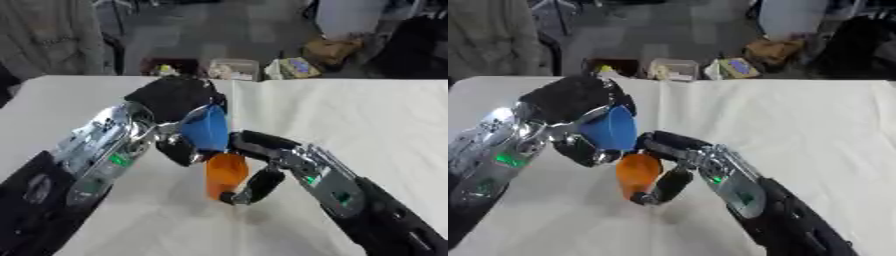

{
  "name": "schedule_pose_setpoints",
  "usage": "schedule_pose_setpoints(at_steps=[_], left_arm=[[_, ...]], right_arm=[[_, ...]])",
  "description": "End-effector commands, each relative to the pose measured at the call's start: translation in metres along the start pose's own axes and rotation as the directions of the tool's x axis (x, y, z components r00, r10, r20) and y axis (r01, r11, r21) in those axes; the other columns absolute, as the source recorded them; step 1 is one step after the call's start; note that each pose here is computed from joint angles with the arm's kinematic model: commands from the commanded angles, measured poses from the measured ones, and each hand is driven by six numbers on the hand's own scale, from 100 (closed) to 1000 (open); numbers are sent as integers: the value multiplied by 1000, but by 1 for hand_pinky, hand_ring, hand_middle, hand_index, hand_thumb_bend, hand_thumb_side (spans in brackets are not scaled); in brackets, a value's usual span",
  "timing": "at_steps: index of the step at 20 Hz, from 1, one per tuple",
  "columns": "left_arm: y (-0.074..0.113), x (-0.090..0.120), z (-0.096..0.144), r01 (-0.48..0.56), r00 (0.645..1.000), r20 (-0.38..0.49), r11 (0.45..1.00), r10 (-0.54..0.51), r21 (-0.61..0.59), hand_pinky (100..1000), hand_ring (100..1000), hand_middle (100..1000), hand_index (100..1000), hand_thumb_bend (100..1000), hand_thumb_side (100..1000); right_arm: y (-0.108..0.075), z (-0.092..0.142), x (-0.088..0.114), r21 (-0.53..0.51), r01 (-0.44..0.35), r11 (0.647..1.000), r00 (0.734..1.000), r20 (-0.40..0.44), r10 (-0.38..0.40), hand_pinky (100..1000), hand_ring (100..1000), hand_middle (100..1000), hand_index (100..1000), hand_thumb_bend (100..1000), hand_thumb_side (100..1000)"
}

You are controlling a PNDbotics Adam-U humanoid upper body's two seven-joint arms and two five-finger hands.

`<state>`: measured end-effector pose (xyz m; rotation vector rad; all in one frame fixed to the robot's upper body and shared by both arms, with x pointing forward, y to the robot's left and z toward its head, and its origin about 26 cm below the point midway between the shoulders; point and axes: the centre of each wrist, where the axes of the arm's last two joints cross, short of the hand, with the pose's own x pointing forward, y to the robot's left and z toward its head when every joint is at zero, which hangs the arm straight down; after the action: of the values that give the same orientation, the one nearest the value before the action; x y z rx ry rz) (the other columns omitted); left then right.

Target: Pour the contents of one cup into another cup.

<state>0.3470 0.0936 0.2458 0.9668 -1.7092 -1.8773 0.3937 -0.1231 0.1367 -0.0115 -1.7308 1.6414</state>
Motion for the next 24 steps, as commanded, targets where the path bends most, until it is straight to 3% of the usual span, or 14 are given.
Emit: schedule_pose_setpoints(at_steps=[1, 24], left_arm=[[10, 0, -2, 48, 999, 3, 999, -48, 16, 338, 354, 336, 737, 307, 100], [15, 5, -1, 241, 970, 59, 966, -236, -91, 375, 354, 358, 757, 252, 100]], right_arm=[[-10, 0, 4, -16, -23, 1000, 1000, 9, 23, 370, 451, 241, 468, 119, 100], [-10, 2, 2, -15, -22, 1000, 1000, 0, 22, 362, 452, 243, 465, 119, 100]])
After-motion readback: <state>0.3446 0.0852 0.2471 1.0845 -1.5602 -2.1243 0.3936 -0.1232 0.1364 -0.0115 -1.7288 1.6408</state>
